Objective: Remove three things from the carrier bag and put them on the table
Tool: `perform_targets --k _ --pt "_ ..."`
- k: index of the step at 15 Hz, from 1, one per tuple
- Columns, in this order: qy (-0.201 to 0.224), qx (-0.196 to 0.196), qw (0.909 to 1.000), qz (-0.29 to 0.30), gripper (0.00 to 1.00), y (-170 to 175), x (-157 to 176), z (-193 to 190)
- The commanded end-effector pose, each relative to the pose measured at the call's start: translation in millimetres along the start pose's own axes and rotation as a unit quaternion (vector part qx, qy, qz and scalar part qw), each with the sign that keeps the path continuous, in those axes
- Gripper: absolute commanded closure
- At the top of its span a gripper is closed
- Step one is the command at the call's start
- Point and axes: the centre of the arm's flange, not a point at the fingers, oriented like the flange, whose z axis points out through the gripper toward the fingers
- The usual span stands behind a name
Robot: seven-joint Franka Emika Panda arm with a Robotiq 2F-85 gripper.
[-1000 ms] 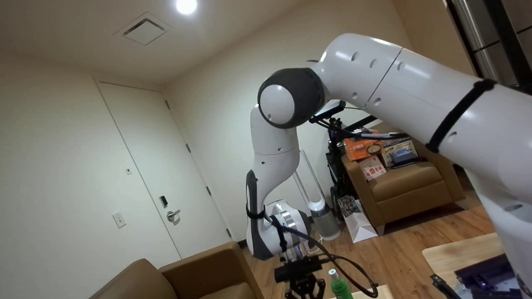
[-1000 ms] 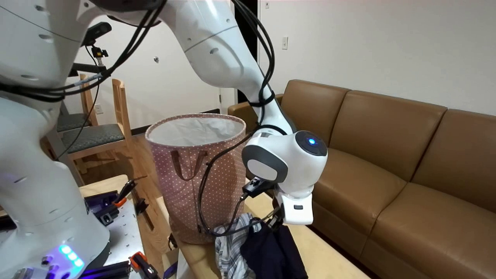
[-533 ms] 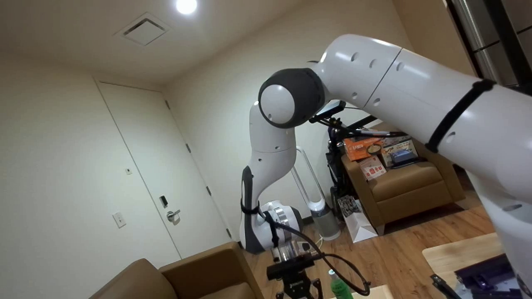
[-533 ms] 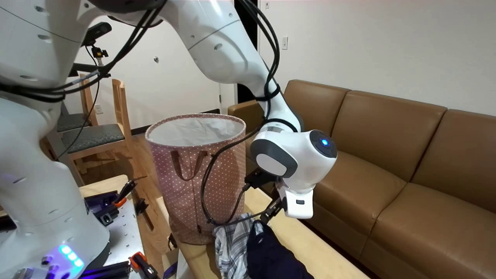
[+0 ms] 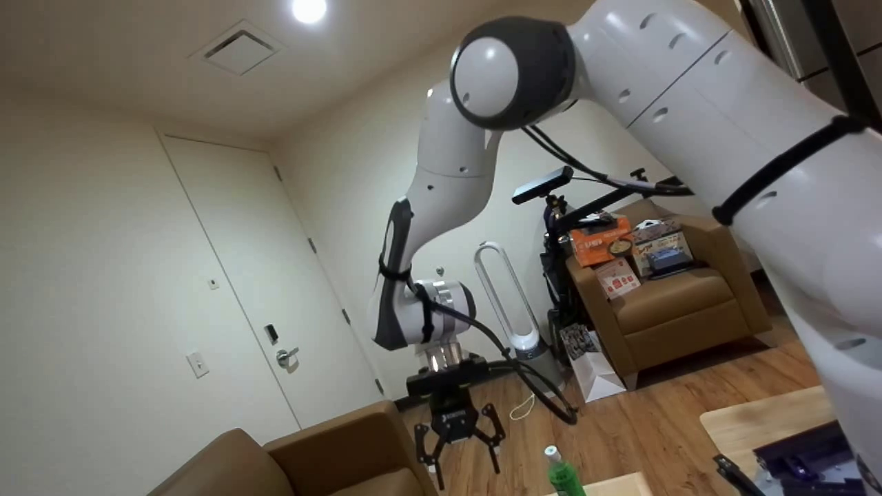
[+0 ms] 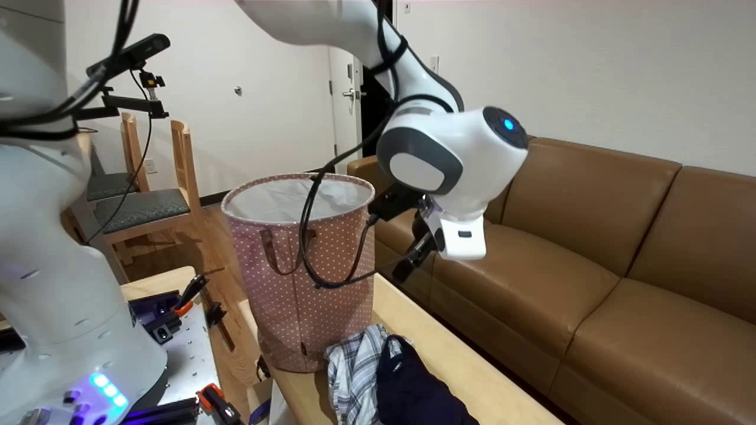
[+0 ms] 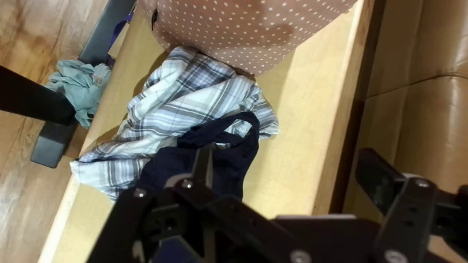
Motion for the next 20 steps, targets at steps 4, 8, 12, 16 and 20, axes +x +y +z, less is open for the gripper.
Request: perform_targets --k 4,8,12,16,20 --pt "0.065 -0.034 0.9929 -0.093 0.00 -8.6 -126.6 -85.7" --pt "0.066 -0.023 0.9926 -0.099 0.00 -17.2 -117.3 -86.2" --pt "0.106 -0.040 0.9896 -0.089 0.00 -19.8 -149.3 -100.1" --pt "0.152 -0.095 0.9775 -0.111 0.00 -50.5 -207.1 -101.4" --pt "0.164 -0.151 0.9644 -0.142 0.00 -83.6 -252.2 -56.2"
